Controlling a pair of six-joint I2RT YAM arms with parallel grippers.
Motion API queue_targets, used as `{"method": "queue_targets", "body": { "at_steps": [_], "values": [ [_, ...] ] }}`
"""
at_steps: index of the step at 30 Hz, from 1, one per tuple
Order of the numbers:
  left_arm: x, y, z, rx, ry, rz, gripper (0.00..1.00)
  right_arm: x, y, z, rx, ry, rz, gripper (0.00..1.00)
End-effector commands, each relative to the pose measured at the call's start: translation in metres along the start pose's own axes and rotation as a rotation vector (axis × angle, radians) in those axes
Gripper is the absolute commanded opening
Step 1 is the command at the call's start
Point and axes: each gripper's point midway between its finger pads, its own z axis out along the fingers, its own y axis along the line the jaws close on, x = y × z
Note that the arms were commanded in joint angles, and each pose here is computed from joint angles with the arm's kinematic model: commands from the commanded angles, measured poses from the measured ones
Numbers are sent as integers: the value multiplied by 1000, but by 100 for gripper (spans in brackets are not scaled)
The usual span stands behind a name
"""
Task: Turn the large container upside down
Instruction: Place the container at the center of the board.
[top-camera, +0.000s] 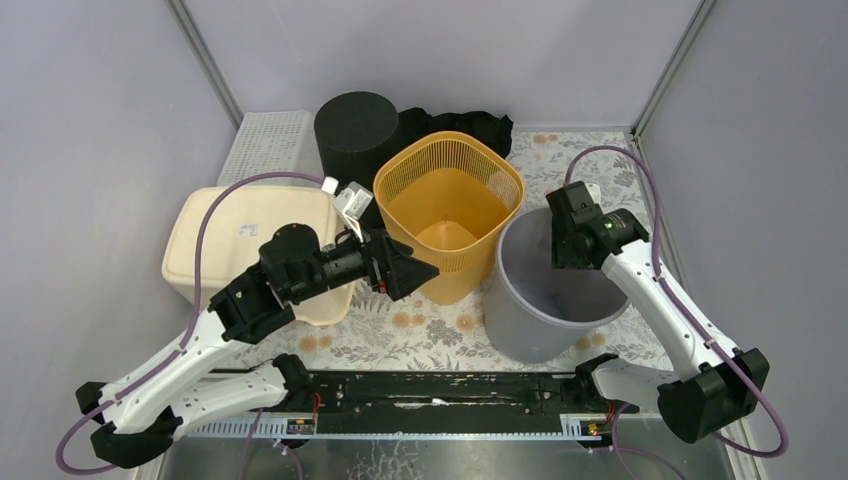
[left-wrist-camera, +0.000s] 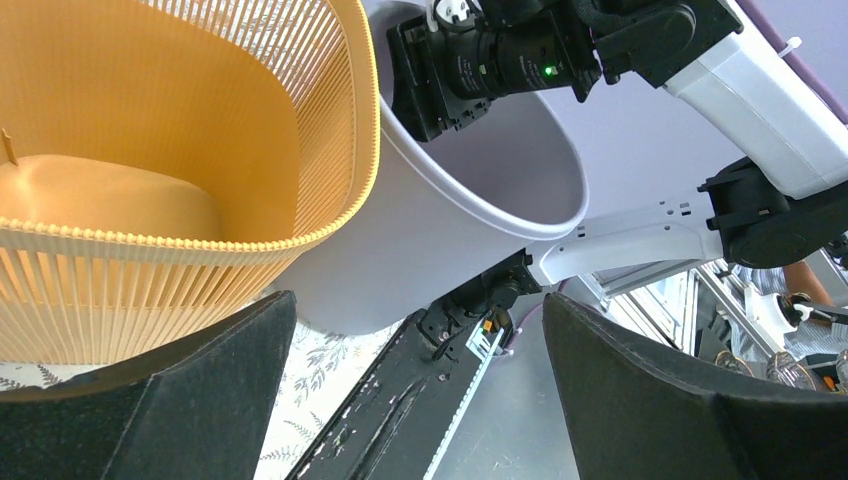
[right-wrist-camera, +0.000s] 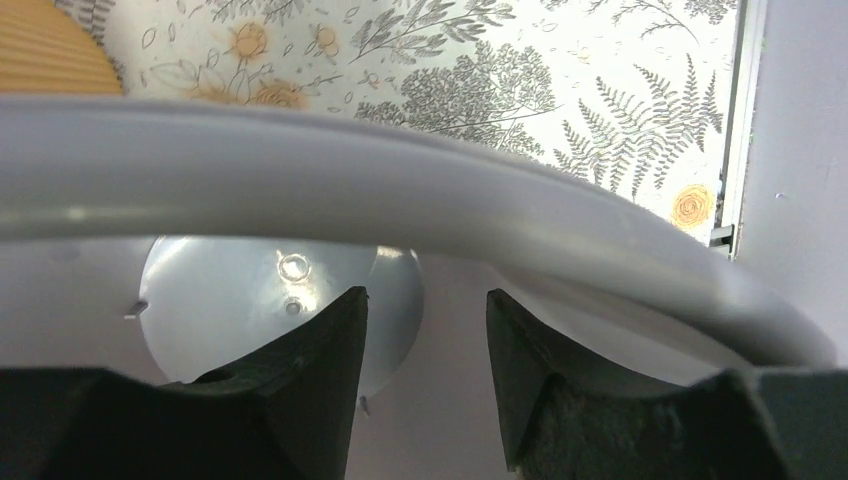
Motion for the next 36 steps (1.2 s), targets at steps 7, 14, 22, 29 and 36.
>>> {"method": "queue_targets", "body": {
  "at_steps": [7,14,22,29,36],
  "values": [
    [-20,-19,3,83,-60,22,100,-33,-31,7,122,-90,104,57],
    [-18,-20,5,92,-51,30,100,-38,-59,9,259,-93,155,68],
    [-18,-25,11,115,-25,41,100,-38,-78,24,325,-27,261,85],
    [-16,-25,11,126,-24,55,100,-30,-103,30,330,-8,379,83],
    [-18,-29,12,136,-13,77,100,-32,-140,8,439,-72,487,81]
  ]
}}
